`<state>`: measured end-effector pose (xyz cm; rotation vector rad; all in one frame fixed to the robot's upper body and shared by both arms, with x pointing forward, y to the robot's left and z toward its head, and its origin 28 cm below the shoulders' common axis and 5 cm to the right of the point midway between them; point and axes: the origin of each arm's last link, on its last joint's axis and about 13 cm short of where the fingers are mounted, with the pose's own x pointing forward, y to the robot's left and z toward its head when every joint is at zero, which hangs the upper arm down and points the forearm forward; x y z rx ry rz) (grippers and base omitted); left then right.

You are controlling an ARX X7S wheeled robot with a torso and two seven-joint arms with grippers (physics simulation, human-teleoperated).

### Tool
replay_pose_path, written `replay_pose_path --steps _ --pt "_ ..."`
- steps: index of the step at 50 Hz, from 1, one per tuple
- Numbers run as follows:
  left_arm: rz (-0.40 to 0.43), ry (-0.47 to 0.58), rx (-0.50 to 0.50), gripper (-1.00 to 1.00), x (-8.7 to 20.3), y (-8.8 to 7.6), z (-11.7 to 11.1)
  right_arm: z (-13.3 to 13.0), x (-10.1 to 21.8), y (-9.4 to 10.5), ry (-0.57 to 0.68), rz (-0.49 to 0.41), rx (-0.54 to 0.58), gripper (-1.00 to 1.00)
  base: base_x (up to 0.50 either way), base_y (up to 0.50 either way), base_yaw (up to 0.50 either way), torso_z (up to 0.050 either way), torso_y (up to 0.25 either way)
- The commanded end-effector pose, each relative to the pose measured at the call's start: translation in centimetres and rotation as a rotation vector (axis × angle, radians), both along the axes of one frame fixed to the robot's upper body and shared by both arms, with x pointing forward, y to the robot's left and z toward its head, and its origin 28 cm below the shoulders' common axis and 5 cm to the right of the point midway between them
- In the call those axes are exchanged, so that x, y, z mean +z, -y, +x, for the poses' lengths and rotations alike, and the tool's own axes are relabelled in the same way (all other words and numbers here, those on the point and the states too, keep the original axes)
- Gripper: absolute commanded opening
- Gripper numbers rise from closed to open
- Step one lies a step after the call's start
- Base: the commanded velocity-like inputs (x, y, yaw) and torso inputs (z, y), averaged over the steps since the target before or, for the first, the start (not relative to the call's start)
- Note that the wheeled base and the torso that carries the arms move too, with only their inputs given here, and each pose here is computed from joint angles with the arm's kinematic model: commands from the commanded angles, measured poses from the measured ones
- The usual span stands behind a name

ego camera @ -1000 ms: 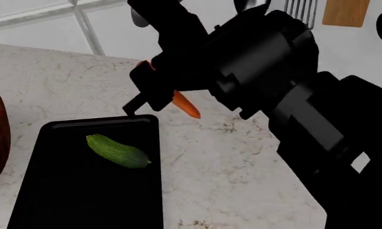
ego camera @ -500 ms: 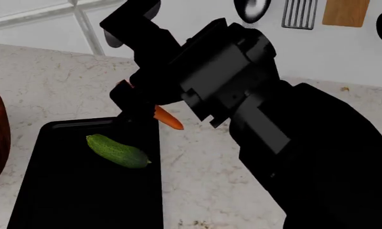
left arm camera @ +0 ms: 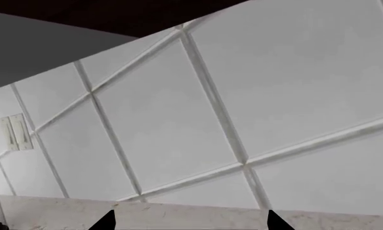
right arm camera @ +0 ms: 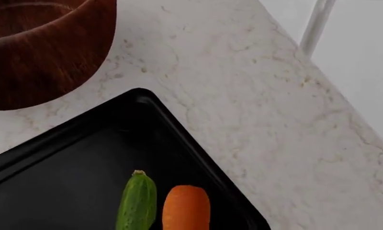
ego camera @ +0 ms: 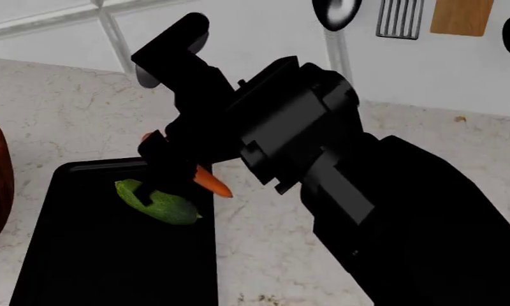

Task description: Place the two vegetables and bowl onto the tray for setting up a vegetable dip station.

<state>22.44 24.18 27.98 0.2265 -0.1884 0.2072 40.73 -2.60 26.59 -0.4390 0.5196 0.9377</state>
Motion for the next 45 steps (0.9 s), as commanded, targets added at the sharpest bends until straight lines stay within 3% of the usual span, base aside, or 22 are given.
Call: replay_pose_path --steps 1,16,17,36,45 --pt "0.021 0.026 -0.009 1.00 -0.1 0.3 -0.3 0.3 -0.7 -0.1 -0.014 0.018 0.010 -1.00 0.00 0.00 0.00 0.000 0.000" --pt "0.021 0.025 -0.009 1.00 -0.4 0.1 -0.2 0.2 -1.6 -0.2 -0.024 -0.002 0.020 -1.00 0.00 0.00 0.00 0.000 0.000" --pt "0.021 0.026 -0.010 1.00 -0.4 0.1 -0.2 0.2 -1.5 -0.2 -0.013 0.003 0.001 1.00 0.00 0.00 0.00 0.000 0.000" --pt "0.025 0.035 -0.024 1.00 -0.4 0.3 -0.3 0.5 -0.7 0.0 0.026 0.042 -0.034 1.00 0.00 0.00 0.00 0.000 0.000" --pt "0.023 0.048 -0.020 1.00 0.2 0.2 -0.7 0.3 4.0 0.0 0.077 0.093 -0.018 1.00 0.00 0.00 0.00 0.000 0.000"
